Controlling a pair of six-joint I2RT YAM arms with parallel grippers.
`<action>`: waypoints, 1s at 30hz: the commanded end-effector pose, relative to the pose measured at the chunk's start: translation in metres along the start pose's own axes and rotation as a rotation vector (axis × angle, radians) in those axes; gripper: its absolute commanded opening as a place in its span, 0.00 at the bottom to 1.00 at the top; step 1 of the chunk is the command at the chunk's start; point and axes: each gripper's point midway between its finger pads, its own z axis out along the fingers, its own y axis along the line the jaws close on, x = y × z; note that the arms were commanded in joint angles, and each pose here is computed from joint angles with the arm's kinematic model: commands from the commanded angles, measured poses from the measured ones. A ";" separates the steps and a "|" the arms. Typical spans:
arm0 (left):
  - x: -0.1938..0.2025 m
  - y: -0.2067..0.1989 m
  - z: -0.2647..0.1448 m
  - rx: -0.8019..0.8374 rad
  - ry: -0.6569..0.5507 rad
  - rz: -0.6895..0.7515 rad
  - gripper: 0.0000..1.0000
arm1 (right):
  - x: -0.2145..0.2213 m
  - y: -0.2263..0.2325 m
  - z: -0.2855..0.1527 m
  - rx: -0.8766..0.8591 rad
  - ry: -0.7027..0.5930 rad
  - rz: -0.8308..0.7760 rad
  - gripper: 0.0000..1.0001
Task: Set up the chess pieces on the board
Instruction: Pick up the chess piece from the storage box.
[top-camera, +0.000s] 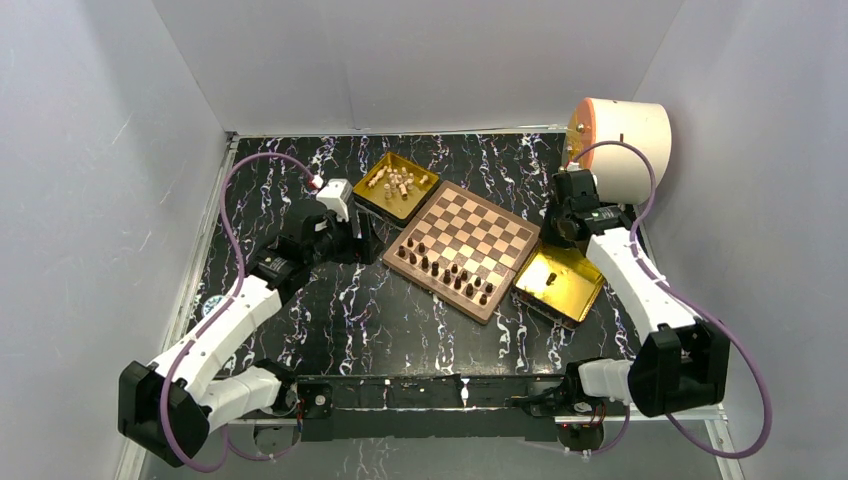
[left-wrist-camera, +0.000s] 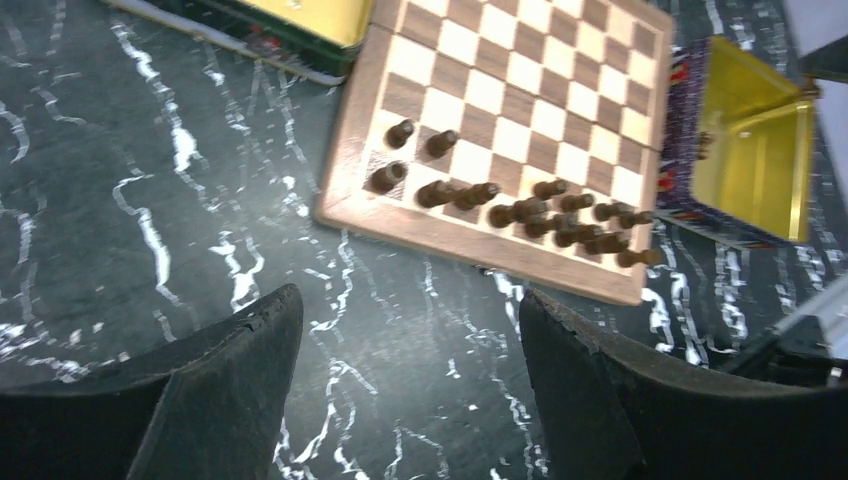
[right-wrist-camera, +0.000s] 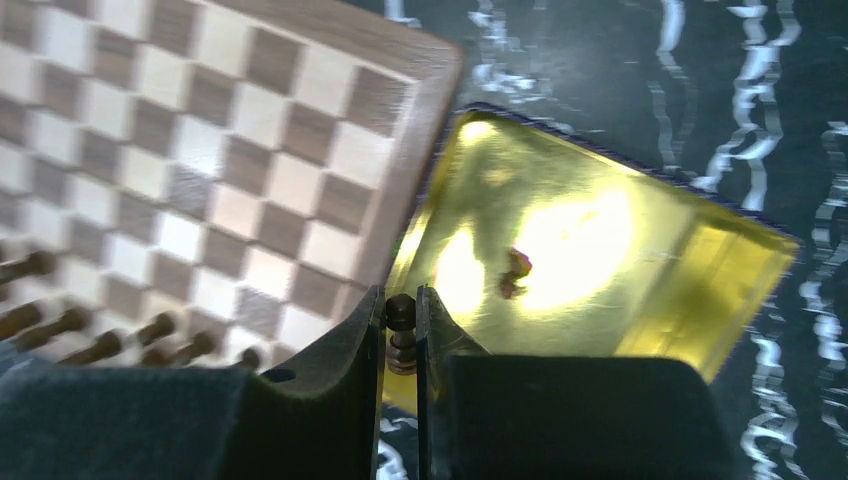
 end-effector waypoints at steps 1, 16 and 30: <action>-0.036 -0.047 -0.003 0.203 -0.074 -0.062 0.74 | -0.041 0.060 -0.046 -0.325 -0.106 0.135 0.12; -0.079 -0.120 0.029 0.334 -0.206 -0.059 0.65 | -0.052 0.173 -0.109 -0.868 -0.060 0.378 0.13; -0.085 -0.170 0.048 0.474 -0.239 -0.073 0.64 | -0.047 0.191 -0.118 -0.934 -0.055 0.402 0.13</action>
